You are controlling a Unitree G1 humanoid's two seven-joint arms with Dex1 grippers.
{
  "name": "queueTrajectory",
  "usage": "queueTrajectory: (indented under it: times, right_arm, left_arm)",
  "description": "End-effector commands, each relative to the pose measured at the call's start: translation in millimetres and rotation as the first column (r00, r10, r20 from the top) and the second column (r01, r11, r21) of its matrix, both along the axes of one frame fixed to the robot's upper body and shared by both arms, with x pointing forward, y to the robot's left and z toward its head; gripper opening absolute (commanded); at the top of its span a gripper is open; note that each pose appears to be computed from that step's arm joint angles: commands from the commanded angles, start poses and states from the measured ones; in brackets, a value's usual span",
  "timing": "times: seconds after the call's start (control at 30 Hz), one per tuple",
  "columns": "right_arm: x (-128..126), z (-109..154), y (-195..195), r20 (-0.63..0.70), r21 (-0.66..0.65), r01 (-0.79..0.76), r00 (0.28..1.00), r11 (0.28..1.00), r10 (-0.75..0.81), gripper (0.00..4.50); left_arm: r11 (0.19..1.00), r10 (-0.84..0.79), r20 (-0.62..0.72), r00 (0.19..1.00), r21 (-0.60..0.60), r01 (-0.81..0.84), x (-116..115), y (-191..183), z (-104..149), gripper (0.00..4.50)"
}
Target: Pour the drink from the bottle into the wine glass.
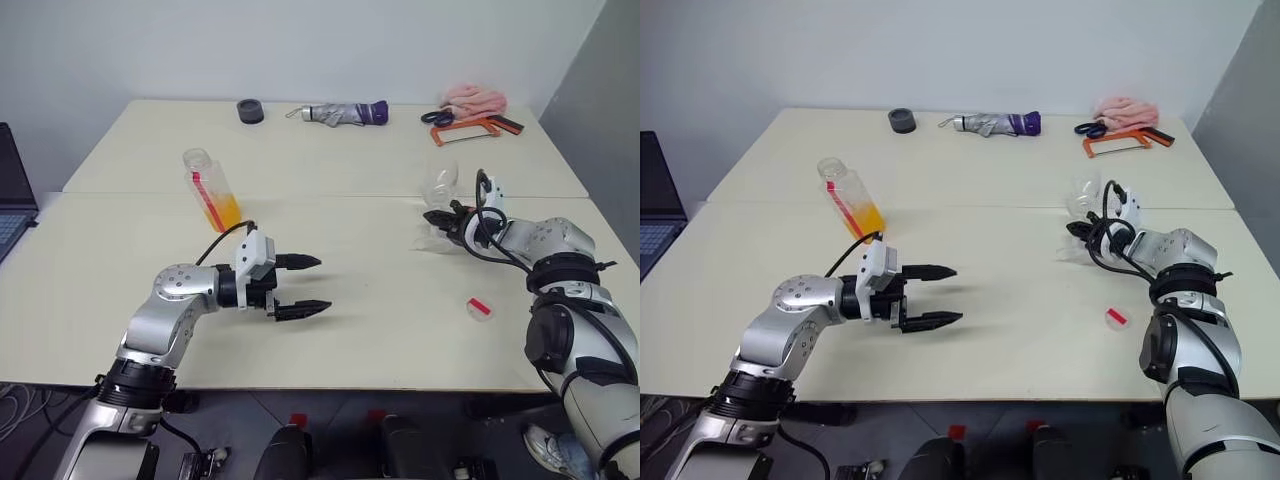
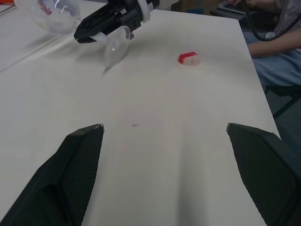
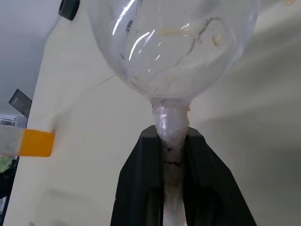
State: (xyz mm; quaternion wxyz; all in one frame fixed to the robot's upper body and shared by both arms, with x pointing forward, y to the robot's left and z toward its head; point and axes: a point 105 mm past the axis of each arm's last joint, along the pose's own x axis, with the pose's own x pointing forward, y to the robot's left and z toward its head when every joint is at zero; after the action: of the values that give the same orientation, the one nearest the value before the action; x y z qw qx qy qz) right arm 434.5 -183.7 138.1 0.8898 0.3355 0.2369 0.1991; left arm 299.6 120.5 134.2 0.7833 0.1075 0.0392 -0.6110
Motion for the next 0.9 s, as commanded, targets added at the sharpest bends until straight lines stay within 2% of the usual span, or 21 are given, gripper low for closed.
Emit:
queueTrajectory:
  times: [0.03, 0.17, 0.3, 0.53, 0.7, 0.9]
  right_arm:
    - [11.6, 40.1, -8.1, 0.261, -0.122, 0.067, 0.965, 0.990, -0.033, 0.18]
    - [14.5, 40.4, -6.7, 0.456, -0.320, 0.216, 0.889, 0.922, -0.050, 0.18]
    - [6.2, 19.4, 4.9, 0.521, -0.439, 0.246, 0.853, 0.864, 0.022, 0.18]
    - [-18.9, -19.5, 8.4, 0.469, -0.529, 0.179, 0.876, 0.830, 0.109, 0.18]
    - [-41.0, -47.0, 2.2, 0.394, -0.554, 0.144, 0.913, 0.820, 0.105, 0.18]
    - [-52.2, -60.3, 3.2, 0.358, -0.576, 0.132, 0.928, 0.807, 0.104, 0.18]
  left_arm:
    - [1.000, 0.004, 0.029, 1.000, -0.006, -0.003, 0.9, -0.7, 5.5, 4.50]
    - [1.000, 0.008, 0.032, 0.999, -0.007, -0.008, 2.6, -1.8, 7.0, 4.50]
    - [1.000, 0.005, 0.032, 0.999, -0.005, -0.004, 3.6, -3.4, 7.7, 4.50]
    - [1.000, -0.008, 0.024, 1.000, 0.001, 0.008, 1.3, -5.3, 5.3, 4.50]
    - [1.000, -0.013, 0.017, 1.000, 0.002, 0.013, -1.1, -5.9, 2.9, 4.50]
    - [1.000, -0.013, 0.012, 1.000, 0.001, 0.013, -1.3, -7.3, 1.7, 4.50]
